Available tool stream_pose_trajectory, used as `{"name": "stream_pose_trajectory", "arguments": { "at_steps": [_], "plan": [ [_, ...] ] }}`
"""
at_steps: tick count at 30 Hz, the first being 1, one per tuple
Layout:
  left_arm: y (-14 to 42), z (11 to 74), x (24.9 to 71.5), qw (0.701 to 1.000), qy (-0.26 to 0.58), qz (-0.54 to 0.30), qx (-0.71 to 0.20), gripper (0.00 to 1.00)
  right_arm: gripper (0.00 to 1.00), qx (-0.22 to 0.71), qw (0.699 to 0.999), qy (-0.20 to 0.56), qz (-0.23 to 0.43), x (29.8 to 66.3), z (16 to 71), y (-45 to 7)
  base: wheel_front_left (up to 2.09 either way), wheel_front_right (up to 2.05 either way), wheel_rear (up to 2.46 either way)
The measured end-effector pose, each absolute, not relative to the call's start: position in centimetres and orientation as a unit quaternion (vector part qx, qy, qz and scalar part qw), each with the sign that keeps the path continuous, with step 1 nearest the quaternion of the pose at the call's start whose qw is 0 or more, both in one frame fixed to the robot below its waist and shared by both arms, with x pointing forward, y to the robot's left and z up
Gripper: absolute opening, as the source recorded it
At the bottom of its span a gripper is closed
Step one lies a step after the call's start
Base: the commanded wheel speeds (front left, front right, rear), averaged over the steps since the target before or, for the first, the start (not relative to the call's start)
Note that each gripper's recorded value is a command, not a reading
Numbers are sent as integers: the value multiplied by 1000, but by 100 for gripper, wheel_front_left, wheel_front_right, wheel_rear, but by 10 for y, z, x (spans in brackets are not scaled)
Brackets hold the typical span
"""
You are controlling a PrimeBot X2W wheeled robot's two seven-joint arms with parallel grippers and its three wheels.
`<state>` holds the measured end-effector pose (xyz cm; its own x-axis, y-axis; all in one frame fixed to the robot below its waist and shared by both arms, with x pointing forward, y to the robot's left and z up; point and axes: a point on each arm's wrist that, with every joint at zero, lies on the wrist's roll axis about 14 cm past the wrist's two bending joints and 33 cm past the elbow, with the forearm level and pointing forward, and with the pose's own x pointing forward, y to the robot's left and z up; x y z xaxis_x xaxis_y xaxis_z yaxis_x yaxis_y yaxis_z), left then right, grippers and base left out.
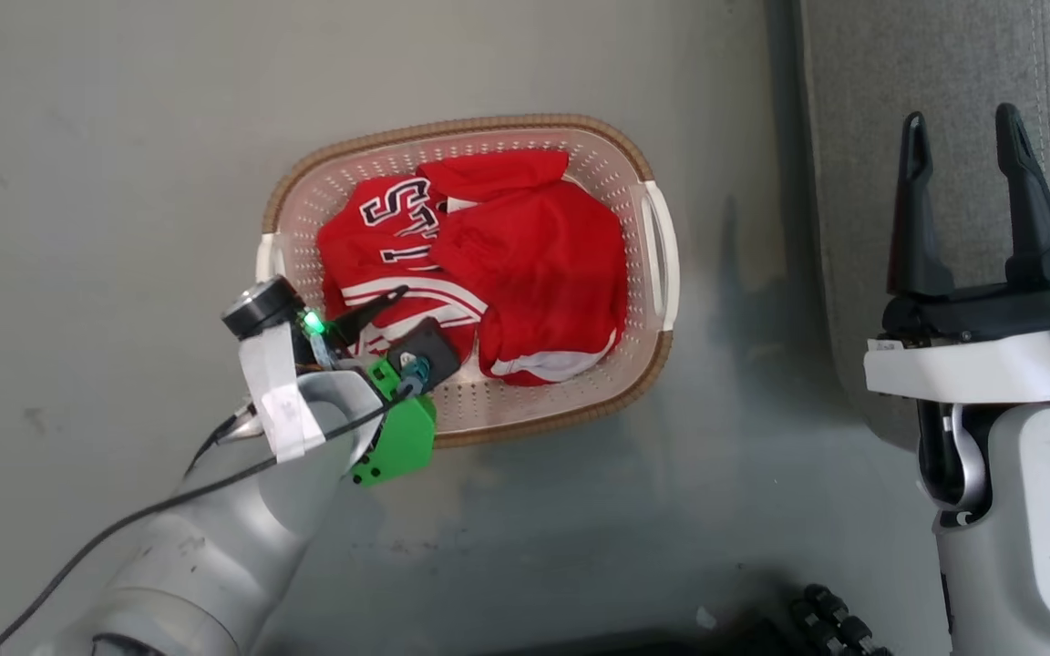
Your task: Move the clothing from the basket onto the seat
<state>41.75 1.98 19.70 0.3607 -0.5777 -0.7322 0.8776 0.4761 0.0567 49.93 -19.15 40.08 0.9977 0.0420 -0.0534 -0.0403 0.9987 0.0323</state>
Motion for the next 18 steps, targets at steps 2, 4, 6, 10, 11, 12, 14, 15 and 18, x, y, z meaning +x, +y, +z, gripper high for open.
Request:
{"name": "stream_pose_trajectory", "arguments": {
  "at_steps": [2, 4, 6, 10, 11, 12, 14, 15, 18],
  "plan": [
    [19, 182, 418, 780, 348, -466, 231, 100, 100, 21, 999, 37, 13, 499, 391, -197, 0, 0, 0],
    [14, 171, 417, 768, 356, -477, 236, 100, 100, 27, 999, 46, 5, 498, 383, -202, 0, 0, 0],
    [8, 158, 411, 751, 363, -495, 243, 100, 100, 32, 998, 55, -5, 497, 375, -209, 0, 0, 0],
    [2, 139, 410, 730, 372, -514, 254, 100, 100, 35, 997, 71, -21, 493, 363, -221, 0, 0, 0],
    [2, 135, 412, 726, 375, -515, 258, 100, 100, 36, 996, 73, -24, 492, 361, -223, 0, 0, 0],
    [2, 131, 412, 723, 378, -517, 260, 100, 100, 37, 996, 77, -27, 491, 359, -225, 0, 0, 0],
    [4, 122, 413, 713, 386, -520, 270, 100, 100, 38, 995, 84, -34, 488, 355, -230, 0, 0, 0],
    [6, 117, 413, 706, 390, -522, 278, 100, 100, 39, 995, 86, -37, 487, 354, -233, 0, 0, 0],
    [5, 105, 408, 693, 414, -520, 280, 100, 100, 38, 994, 89, -44, 486, 352, -238, 0, 0, 0]
  ]
}}
